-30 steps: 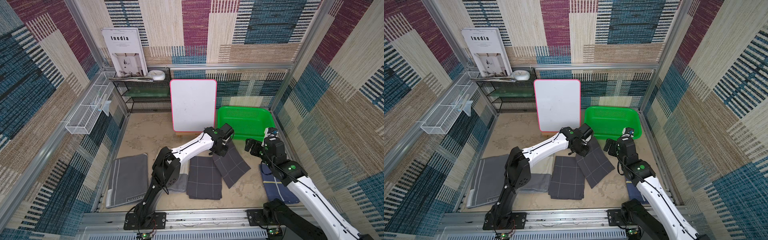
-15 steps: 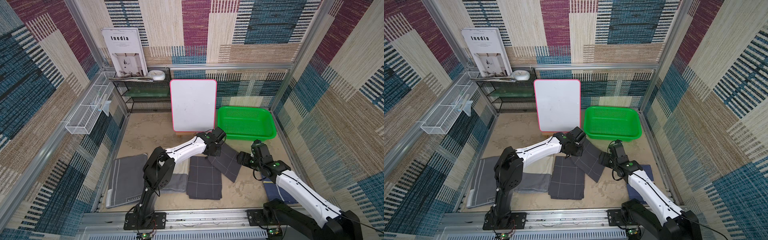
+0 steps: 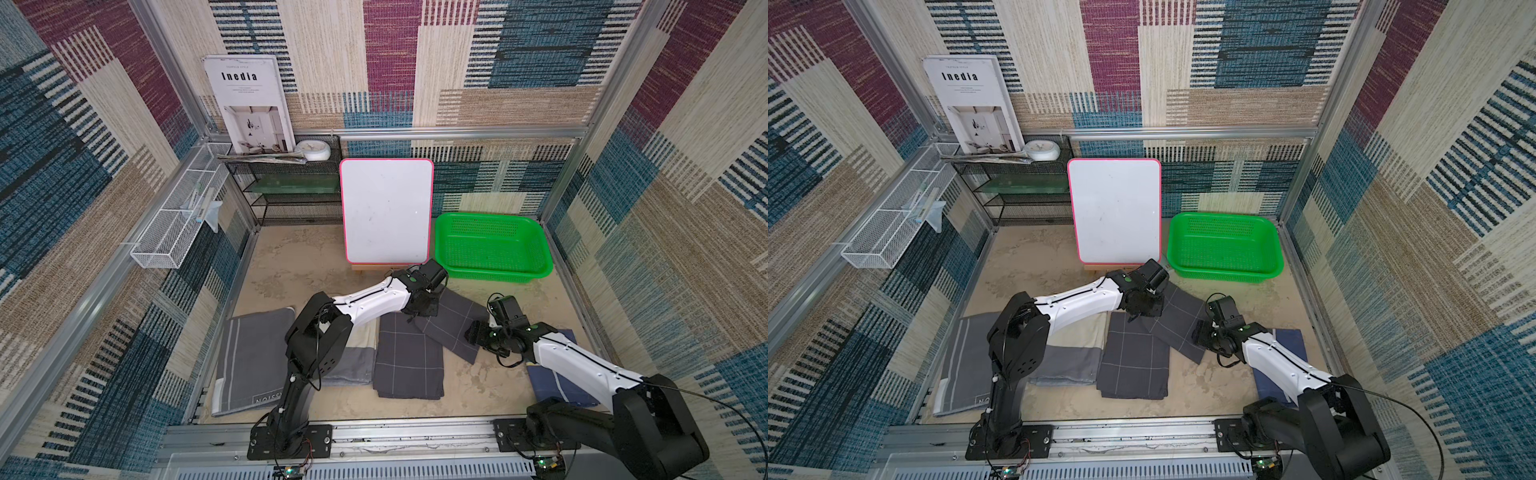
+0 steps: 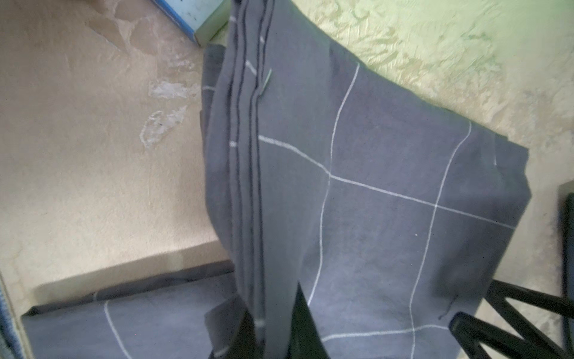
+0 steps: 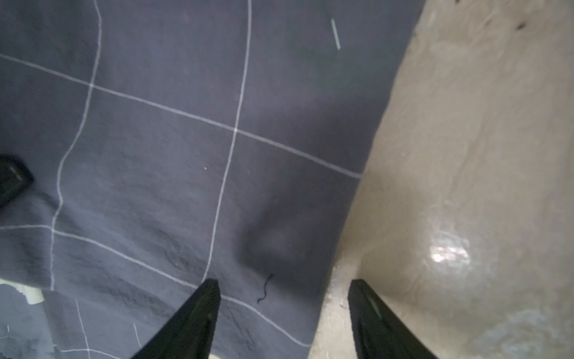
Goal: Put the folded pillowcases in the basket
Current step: Pick up the pillowcase from the center of the board.
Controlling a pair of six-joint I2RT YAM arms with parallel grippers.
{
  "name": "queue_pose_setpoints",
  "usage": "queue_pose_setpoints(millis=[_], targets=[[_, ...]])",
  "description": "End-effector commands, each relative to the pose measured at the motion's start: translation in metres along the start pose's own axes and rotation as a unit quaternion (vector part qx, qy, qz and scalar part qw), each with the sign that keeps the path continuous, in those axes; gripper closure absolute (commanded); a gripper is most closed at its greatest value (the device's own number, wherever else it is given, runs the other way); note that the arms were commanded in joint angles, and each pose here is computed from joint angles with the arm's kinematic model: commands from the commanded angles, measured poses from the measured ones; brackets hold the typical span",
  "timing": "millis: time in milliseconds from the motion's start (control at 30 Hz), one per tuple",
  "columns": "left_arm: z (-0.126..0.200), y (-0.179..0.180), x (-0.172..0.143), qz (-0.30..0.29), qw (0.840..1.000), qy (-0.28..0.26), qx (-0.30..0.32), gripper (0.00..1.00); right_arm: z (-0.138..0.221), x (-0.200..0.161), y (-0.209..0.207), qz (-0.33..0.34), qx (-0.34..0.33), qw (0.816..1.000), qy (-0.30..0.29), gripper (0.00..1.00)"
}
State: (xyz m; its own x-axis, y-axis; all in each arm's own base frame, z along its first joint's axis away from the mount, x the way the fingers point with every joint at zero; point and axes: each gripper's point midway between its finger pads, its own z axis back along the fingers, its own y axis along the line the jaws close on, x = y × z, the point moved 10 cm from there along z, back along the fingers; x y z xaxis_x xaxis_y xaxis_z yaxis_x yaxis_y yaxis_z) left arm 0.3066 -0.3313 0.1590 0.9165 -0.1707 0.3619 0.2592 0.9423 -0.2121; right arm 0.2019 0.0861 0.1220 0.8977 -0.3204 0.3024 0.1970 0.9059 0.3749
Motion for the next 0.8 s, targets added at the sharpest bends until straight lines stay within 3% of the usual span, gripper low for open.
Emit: queue_pose_setpoints(millis=[0,67,233,467,767], targets=[[-0.001,0.000,-0.001,0.002,1.000,-0.003,-0.003,1.00,-0.003,0.002,0.001,-0.001,0.003,1.000,-0.011,0.38],[-0.003,0.000,-0.003,0.000,1.000,0.002,-0.009,1.00,-0.004,0.000,-0.004,-0.004,-0.006,1.000,-0.019,0.41],[-0.008,-0.004,-0.007,-0.006,1.000,0.018,-0.024,1.00,-0.009,-0.003,-0.007,-0.012,-0.007,1.000,-0.021,0.59],[0.003,-0.015,-0.007,-0.010,0.998,0.017,-0.052,1.00,0.002,0.004,-0.005,-0.011,-0.021,0.998,-0.055,1.00],[0.047,-0.033,-0.005,-0.036,0.997,-0.031,-0.055,1.00,0.058,0.024,0.012,0.017,-0.011,0.992,-0.128,1.00]])
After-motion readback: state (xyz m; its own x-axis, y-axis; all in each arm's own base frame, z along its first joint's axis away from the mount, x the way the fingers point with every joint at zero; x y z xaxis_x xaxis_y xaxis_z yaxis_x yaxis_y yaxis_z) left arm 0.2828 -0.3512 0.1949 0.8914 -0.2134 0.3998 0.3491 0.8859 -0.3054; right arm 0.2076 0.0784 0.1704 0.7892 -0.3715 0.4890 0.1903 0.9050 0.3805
